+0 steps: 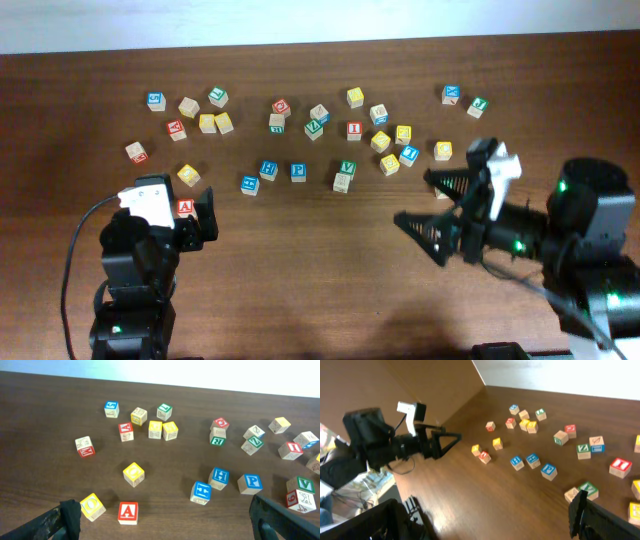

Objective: Spell out ICRA
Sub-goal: 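Swing the right gripper over to the red I block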

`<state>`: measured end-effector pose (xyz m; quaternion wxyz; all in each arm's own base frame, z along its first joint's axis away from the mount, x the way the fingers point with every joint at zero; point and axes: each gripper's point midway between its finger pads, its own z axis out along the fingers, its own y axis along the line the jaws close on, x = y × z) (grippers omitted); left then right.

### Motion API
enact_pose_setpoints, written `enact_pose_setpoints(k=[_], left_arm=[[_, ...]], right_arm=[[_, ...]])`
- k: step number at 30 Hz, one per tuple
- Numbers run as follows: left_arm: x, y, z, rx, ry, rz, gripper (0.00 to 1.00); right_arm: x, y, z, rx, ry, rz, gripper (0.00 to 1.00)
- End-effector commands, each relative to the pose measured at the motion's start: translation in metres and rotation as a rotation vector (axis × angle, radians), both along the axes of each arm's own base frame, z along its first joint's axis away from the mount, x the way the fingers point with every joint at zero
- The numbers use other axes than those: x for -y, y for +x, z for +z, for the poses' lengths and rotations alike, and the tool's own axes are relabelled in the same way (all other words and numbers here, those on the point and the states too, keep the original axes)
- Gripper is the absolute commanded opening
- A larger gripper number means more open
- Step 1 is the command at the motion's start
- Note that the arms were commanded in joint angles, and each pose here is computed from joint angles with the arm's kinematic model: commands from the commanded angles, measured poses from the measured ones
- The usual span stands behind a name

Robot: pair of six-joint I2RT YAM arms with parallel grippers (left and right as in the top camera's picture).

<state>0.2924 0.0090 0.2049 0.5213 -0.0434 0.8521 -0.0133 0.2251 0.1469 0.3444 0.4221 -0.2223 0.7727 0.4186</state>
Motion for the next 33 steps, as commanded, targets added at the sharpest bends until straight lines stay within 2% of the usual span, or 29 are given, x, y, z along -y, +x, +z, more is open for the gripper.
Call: enact_pose_setpoints(k=[1,4,6,7,9,10,12,14,16,25,33], left_arm=[[-0.003,0.001,0.011,0.027,0.015,0.006,0.99],[-0.003,0.001,0.011,0.027,0.015,0.007,0.99],[-0.003,0.001,0.011,0.027,0.015,0.006,0.99],[-0.003,0.001,0.011,0.027,0.015,0.006,0.99],[-0.003,0.001,0.011,0.027,0.015,0.006,0.99],[-0.003,0.001,0.011,0.027,0.015,0.006,0.99],[-0.003,0.001,0.011,0.027,0.015,0.006,0.99],[-0.003,0.001,0.011,0.027,0.015,0.006,0.99],[-0.003,0.001,0.011,0.027,0.015,0.006,0.99],[-0.003,0.001,0.011,0.027,0.015,0.007,0.99],[-0.003,0.001,0.011,0.027,0.015,0.006,0.99]], right_arm=[[0.007,0.035,-0.008,-0.145,0.049,-0.12,0.98],[0.005,0.083,-0.039,-0.273,-0.1,-0.253,0.98],[-0.004,0.12,-0.064,-0.392,-0.314,-0.343,0.98],[-0.01,0.149,-0.079,-0.464,-0.459,-0.389,0.98],[-0.021,0.19,-0.096,-0.533,-0.565,-0.407,0.99],[-0.027,0.207,-0.106,-0.574,-0.576,-0.415,0.95],[-0.036,0.233,-0.132,-0.63,-0.6,-0.406,0.97],[-0.054,0.238,-0.152,-0.686,-0.556,-0.336,0.98],[-0.067,0.236,-0.152,-0.707,-0.498,-0.278,0.99],[-0.076,0.23,-0.156,-0.71,-0.52,-0.261,0.98],[-0.047,0.279,-0.154,-0.474,-0.677,-0.514,0.98]])
